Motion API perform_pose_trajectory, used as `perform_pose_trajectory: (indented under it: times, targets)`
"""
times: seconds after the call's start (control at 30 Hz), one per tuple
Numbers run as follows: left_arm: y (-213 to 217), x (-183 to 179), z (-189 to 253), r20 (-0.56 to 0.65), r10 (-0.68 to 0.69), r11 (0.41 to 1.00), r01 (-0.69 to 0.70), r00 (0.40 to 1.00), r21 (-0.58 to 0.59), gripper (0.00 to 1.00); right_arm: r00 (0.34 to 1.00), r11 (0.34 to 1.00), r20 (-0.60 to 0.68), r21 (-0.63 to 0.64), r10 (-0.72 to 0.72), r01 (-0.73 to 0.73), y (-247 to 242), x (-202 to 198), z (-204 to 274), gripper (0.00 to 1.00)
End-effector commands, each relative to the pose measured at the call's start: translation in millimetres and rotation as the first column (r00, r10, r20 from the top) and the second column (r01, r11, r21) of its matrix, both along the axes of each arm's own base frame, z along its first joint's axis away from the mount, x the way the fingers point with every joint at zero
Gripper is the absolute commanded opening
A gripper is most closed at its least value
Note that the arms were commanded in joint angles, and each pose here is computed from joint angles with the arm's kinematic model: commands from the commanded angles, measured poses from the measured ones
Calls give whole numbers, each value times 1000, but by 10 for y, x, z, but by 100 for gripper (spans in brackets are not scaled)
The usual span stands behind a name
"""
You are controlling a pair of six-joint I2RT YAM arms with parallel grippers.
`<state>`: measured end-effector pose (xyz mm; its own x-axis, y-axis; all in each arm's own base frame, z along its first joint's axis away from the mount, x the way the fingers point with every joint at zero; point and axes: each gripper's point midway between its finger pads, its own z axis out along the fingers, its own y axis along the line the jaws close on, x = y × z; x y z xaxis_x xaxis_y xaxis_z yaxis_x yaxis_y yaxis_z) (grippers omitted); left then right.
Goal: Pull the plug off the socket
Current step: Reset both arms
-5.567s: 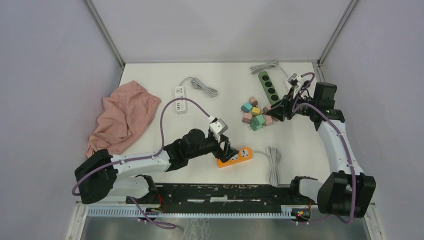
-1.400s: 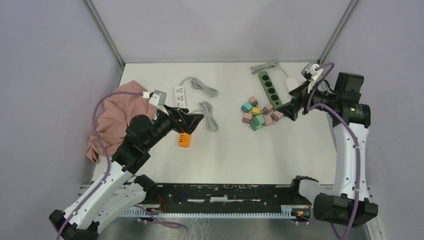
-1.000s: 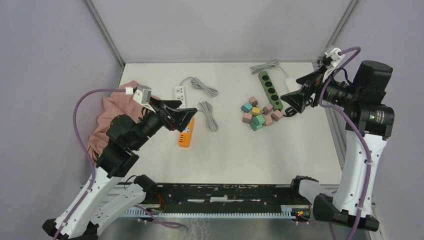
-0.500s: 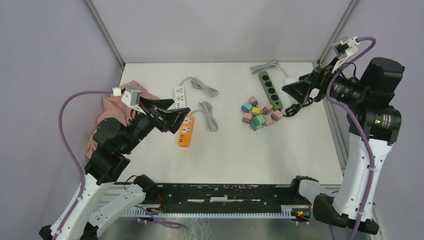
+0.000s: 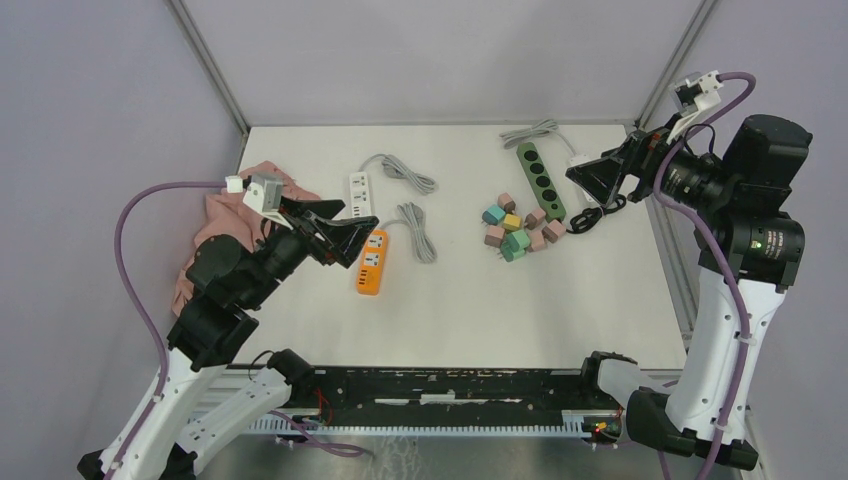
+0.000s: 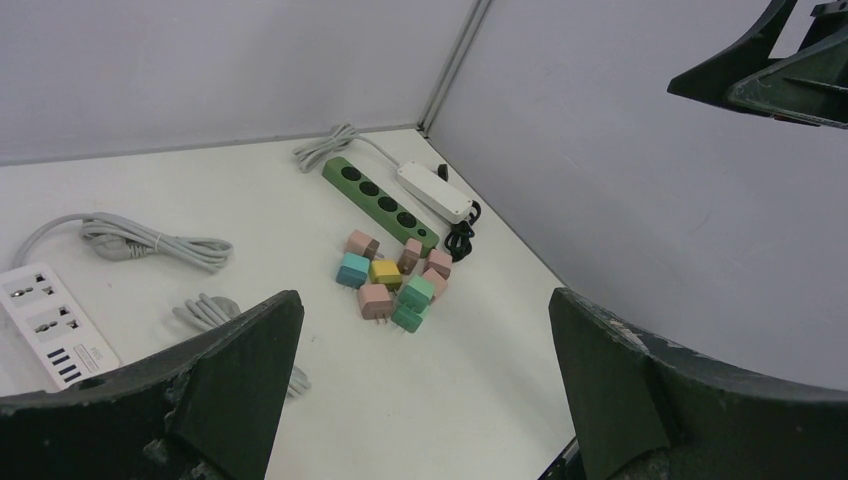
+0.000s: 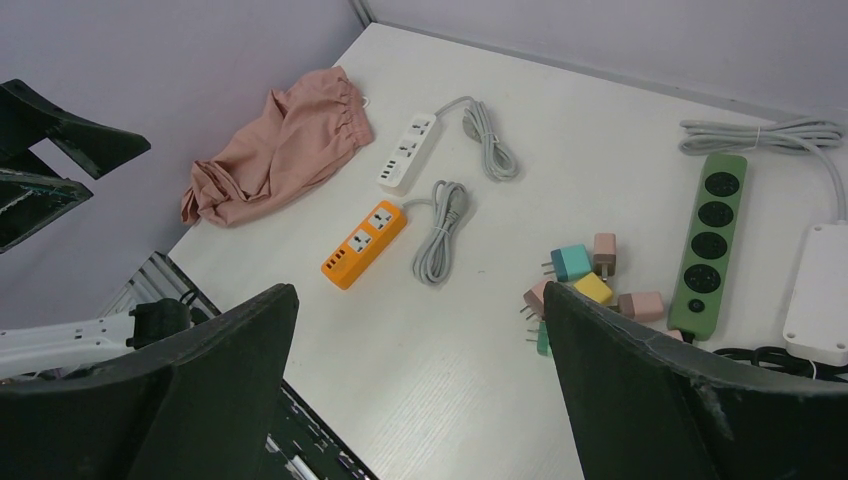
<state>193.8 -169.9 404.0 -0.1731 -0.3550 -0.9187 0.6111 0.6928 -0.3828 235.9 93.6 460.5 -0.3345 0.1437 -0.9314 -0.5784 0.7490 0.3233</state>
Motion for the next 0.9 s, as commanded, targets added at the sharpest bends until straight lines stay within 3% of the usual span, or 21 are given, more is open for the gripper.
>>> perform_pose_trajectory:
  times: [0.0,0.87]
  targets:
    - [65,-30,158,62,16,1000,-16,998,6,99,998,1000,61,-10,-16,17,-11,-40,153,99]
    - [50,5,76,52,18,1000,-19,998,22,99,998,1000,58,-14,-12,13,-6,-53,113,99]
